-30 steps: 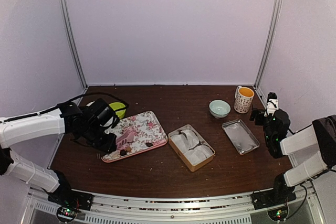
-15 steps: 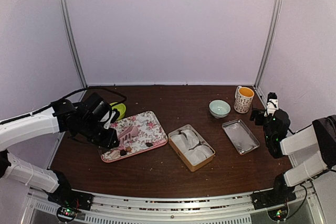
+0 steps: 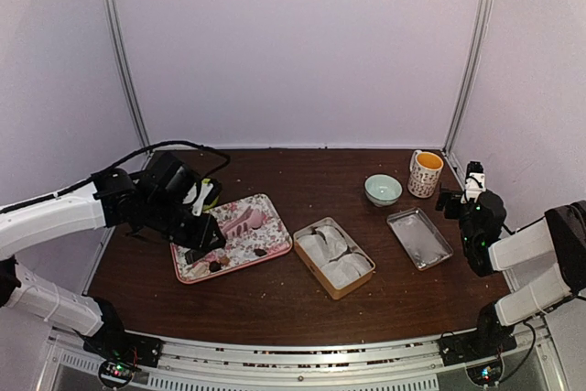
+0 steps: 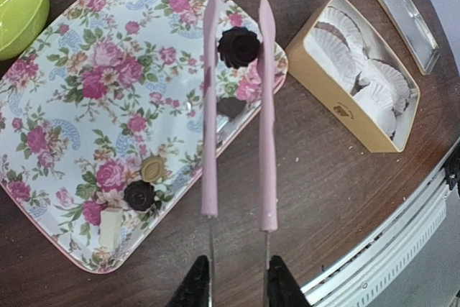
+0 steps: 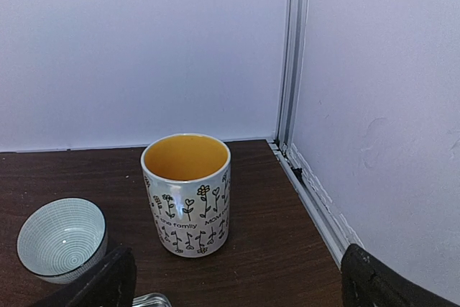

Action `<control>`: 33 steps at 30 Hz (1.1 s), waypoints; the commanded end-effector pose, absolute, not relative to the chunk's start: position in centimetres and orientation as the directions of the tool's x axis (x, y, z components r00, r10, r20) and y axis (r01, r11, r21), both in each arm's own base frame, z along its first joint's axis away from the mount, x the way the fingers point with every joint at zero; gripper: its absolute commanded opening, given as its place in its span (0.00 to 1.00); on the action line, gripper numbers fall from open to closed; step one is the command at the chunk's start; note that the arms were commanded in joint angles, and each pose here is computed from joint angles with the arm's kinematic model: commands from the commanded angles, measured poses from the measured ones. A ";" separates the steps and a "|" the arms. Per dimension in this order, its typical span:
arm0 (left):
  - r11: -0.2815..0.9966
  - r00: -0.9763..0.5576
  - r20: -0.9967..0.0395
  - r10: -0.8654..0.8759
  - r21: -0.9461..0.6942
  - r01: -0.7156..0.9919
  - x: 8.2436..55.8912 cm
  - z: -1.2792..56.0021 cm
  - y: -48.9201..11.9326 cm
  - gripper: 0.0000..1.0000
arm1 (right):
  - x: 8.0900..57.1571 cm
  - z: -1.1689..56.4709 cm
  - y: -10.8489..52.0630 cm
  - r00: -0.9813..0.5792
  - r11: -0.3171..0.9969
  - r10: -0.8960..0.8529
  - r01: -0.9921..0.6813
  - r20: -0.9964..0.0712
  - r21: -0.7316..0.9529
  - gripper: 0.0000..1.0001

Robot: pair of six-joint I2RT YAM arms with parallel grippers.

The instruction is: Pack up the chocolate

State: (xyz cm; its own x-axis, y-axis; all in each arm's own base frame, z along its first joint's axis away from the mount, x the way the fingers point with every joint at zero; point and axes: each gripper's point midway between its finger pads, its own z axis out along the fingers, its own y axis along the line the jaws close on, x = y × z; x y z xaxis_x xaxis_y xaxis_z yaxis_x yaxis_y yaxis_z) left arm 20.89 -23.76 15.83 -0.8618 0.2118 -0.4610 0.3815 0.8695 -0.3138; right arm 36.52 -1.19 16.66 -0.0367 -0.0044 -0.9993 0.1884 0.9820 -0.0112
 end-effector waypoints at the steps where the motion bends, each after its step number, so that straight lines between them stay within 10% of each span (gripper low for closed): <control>1: 0.774 -0.824 -0.538 0.177 -0.440 0.454 21.5 19.4 -28.1 0.24 | 36.8 17.3 -1.4 -0.017 0.981 0.000 0.192 -1.000 -0.004 1.00; 33: 0.655 -0.753 -0.553 0.357 -0.426 0.624 24.1 15.6 -41.4 0.22 | 36.8 17.4 -1.4 -0.016 0.981 0.000 0.193 -1.000 -0.003 1.00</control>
State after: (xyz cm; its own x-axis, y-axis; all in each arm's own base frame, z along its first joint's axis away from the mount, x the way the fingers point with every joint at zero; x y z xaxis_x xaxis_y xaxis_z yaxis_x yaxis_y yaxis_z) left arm 23.14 -39.32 13.54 -0.7980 0.3734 -0.4731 0.5755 0.7052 -0.4141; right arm 36.52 -1.19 16.66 -0.0367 -0.0044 -0.9993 0.1880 0.9821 -0.0112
